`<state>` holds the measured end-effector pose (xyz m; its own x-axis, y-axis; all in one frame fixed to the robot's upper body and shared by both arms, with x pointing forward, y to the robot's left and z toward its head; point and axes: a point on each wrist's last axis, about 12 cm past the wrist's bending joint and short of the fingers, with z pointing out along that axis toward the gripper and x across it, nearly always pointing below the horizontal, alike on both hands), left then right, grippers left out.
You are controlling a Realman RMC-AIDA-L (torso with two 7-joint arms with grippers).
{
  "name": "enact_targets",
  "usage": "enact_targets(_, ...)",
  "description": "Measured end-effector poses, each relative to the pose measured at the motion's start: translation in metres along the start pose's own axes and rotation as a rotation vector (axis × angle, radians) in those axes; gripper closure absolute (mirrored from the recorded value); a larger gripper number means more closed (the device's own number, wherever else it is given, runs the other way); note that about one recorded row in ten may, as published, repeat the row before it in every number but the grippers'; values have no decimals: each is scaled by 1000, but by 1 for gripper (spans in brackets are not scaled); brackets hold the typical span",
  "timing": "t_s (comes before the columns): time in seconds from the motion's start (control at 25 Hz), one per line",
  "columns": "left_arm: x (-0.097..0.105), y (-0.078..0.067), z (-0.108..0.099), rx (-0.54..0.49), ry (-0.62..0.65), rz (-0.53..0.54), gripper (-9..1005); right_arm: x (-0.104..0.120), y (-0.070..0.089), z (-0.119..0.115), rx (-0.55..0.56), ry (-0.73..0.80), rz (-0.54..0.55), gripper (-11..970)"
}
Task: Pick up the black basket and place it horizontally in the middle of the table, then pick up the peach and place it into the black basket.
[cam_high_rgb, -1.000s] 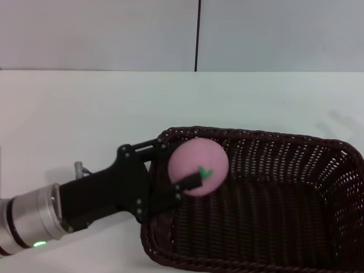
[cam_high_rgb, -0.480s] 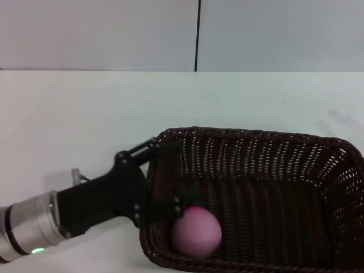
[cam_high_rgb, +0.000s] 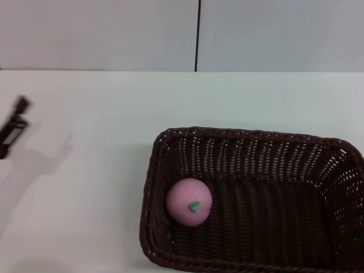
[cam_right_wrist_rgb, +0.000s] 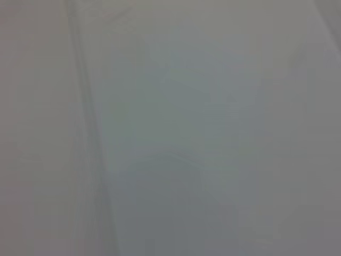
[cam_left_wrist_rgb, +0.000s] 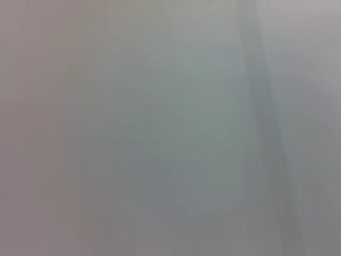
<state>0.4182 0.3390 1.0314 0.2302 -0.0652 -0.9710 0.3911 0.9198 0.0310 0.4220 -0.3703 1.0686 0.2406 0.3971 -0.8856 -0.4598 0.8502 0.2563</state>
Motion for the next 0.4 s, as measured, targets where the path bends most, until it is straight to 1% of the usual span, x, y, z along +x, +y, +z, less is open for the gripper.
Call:
enact_targets(0.04,0,4,-12,-113,-11,22,169,2,-2,-16,129,-66,-51,453)
enact_targets(0.08,0,4,-12,-113,-11,22,169,2,-2,-16,129,-66,-51,453)
enact_targets(0.12,0,5,-17,-162,-17,33,169,3,-2,-24,204,-105,-78,453)
enact_targets(0.16,0,6,-24,-239,-23,52,169,6,1,-37,332,-160,-135,453)
enact_targets(0.2,1,8,-29,-290,-23,69,169,11,6,-47,443,-199,-184,453)
enact_targets(0.24,1,8,-29,-290,-23,69,169,11,6,-47,443,-199,-184,453)
enact_targets(0.28,1,8,-30,-305,-23,71,169,15,10,-50,485,-202,-212,453)
enact_targets(0.4,1,8,-31,-317,-26,69,169,18,12,-49,494,-195,-219,453)
